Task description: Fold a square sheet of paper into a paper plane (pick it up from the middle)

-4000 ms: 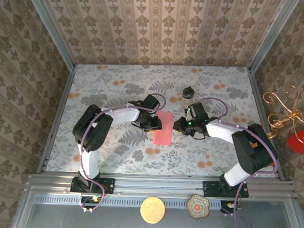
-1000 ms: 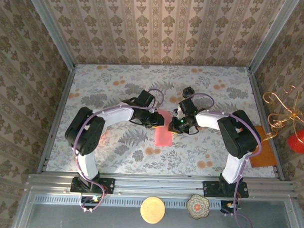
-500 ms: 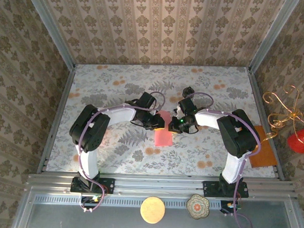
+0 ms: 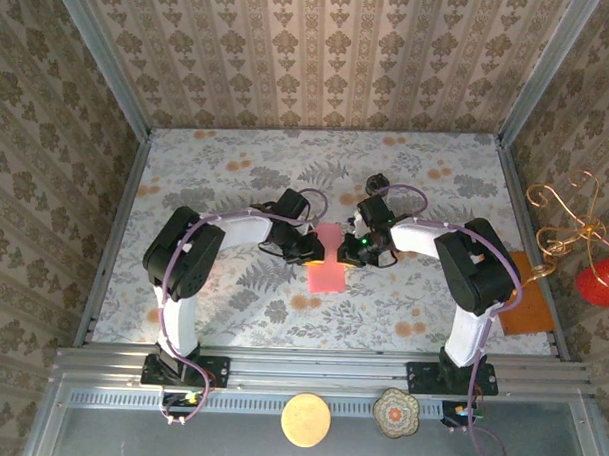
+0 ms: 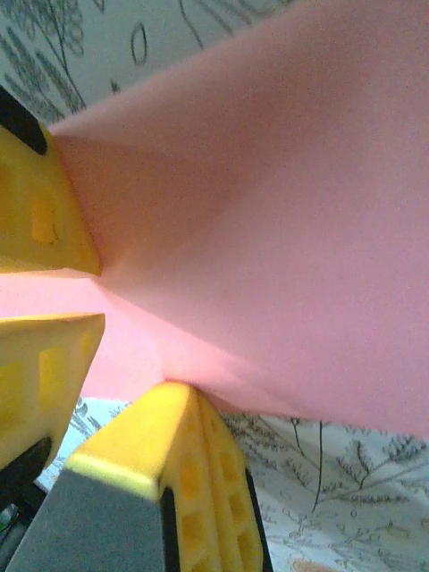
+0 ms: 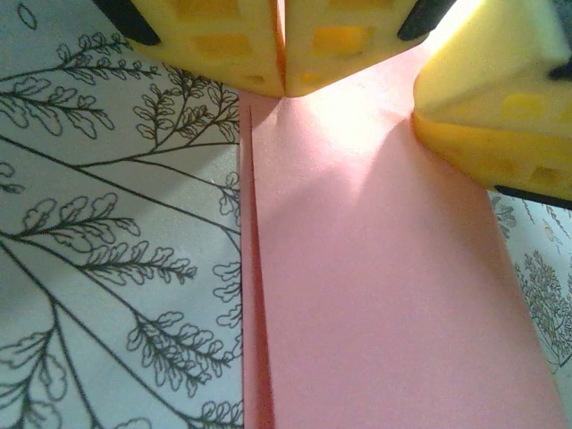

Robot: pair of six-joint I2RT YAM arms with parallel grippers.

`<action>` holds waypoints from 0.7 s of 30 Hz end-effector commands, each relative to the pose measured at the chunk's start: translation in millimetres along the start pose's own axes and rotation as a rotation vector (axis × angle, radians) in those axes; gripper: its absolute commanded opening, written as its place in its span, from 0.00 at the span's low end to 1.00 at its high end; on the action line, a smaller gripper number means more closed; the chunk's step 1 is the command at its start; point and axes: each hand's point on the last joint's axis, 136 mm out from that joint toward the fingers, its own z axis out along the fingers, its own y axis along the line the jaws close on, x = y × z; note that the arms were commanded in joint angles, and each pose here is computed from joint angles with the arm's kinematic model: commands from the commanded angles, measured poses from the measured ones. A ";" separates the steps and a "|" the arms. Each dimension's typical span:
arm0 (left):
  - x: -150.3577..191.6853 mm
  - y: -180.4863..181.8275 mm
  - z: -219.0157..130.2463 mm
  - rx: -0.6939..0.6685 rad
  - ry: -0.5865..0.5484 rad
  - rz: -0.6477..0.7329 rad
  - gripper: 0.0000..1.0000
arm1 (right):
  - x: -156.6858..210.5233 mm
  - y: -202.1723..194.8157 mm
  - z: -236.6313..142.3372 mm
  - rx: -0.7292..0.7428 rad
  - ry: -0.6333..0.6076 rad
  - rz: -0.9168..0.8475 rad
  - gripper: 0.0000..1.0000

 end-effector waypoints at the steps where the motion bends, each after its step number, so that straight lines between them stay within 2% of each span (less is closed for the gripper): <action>1: 0.8 11.1 -4.1 -0.024 -0.005 0.003 0.20 | 47.9 -70.6 20.2 0.255 0.154 0.099 0.12; 14: 8.1 43.4 -11.4 -0.053 -0.012 -0.059 0.20 | 54.4 -82.0 20.5 0.307 0.178 0.111 0.12; 21: 1.4 63.1 -42.2 -0.081 -0.069 -0.089 0.20 | 55.3 -85.8 20.3 0.328 0.183 0.111 0.12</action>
